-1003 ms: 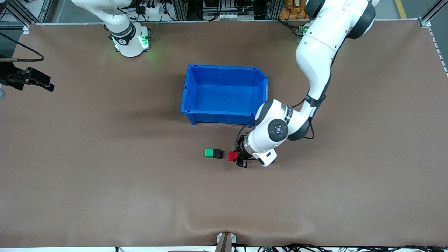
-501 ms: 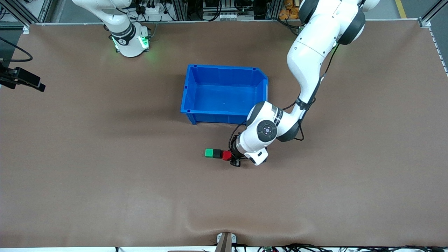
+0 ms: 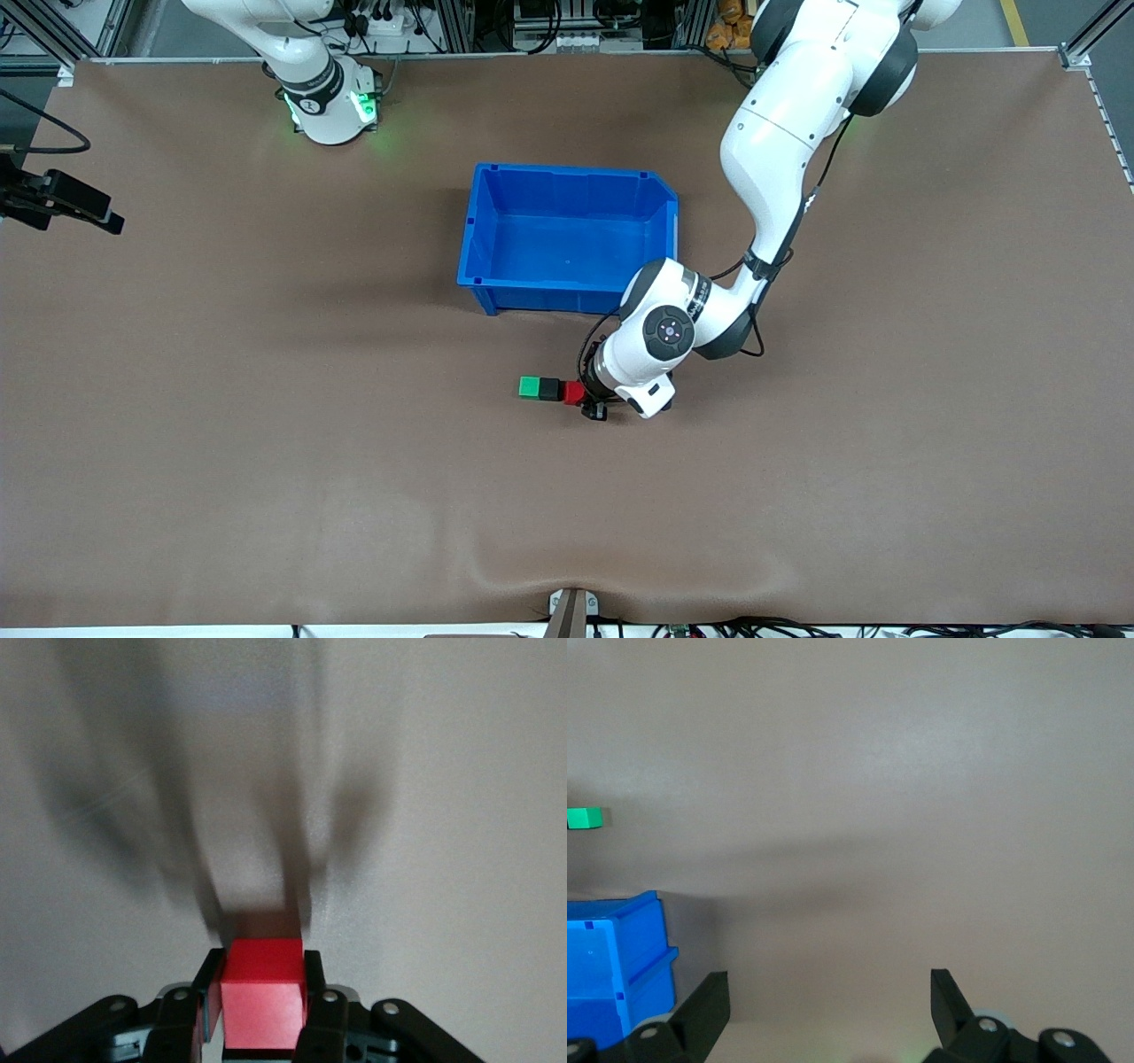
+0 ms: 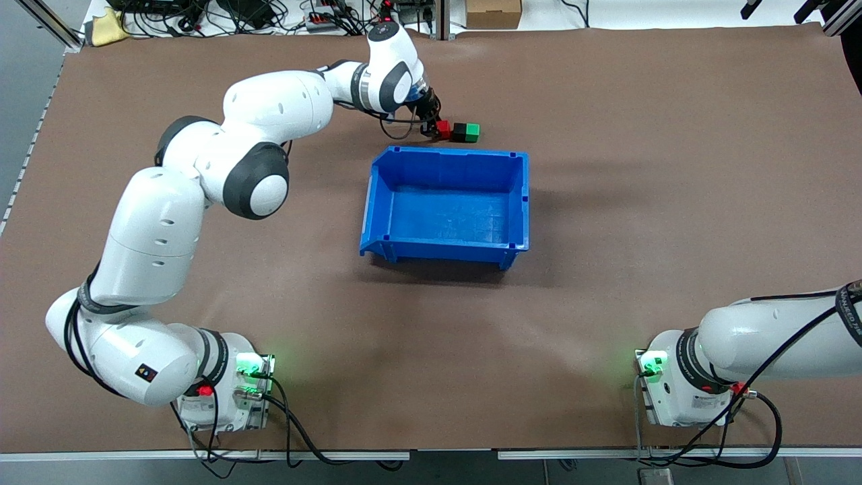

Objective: Attach green and red cubes to black cube
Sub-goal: 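Lower the red cube against the black cube's free side with the left gripper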

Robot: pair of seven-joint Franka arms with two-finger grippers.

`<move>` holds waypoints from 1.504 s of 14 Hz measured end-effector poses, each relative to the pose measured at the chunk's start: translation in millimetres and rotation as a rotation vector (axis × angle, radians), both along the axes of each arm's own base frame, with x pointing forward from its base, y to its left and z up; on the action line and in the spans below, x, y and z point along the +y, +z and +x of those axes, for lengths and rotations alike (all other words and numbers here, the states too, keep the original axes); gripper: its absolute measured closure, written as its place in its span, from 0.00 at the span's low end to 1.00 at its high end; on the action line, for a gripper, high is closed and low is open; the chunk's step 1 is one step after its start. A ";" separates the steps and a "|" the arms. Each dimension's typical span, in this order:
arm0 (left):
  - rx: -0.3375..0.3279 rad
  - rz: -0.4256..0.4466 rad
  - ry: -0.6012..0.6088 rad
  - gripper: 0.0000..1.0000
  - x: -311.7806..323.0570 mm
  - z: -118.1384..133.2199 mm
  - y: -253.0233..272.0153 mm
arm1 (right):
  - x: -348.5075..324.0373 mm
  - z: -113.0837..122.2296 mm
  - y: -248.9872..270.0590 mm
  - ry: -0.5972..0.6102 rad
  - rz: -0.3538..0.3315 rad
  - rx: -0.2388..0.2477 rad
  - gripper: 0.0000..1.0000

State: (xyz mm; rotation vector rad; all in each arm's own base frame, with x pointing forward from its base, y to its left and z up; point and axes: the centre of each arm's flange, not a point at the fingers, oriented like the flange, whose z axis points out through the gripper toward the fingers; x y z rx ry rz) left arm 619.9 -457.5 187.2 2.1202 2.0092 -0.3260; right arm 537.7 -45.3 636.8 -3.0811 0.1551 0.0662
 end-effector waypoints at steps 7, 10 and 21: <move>0.044 0.022 -0.020 0.60 -2.2 -4.7 0.4 | -2.7 1.2 -1.4 -0.001 -0.022 0.004 0.00; 0.044 0.022 -0.021 0.60 -2.7 -5.0 0.6 | 5.3 1.7 -1.2 0.009 -0.022 0.005 0.00; 0.001 0.000 0.001 0.60 -4.5 -0.8 -0.1 | 23.5 1.1 -0.6 0.018 -0.022 0.017 0.00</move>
